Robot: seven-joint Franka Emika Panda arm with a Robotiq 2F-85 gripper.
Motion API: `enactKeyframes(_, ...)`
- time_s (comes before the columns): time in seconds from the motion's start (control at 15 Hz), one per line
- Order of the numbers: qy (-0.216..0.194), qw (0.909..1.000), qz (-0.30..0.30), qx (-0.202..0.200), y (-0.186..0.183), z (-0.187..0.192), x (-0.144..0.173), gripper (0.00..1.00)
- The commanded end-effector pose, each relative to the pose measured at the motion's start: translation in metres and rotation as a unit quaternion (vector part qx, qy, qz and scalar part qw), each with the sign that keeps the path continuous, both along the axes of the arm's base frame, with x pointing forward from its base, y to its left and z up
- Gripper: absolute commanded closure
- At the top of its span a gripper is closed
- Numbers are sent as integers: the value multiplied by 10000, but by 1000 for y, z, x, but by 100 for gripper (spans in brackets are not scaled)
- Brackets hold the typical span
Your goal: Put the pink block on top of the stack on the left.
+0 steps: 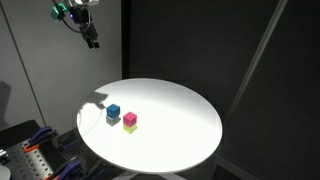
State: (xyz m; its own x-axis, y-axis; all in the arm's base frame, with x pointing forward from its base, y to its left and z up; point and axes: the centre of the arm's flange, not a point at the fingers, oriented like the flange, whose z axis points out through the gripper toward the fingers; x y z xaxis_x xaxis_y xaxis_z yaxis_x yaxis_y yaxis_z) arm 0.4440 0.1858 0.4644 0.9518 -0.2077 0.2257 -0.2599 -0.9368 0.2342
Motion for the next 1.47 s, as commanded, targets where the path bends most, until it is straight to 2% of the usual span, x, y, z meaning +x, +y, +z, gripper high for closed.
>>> enactKeyframes(0.0, -5, 10000, 0, 1, 0, 0, 0, 0)
enactKeyframes(0.8, 9, 10000, -13, 97, -2, 2, 3, 0)
enactKeyframes(1.4, 113, 9981, -335, 503, -40, 9, 22, 0)
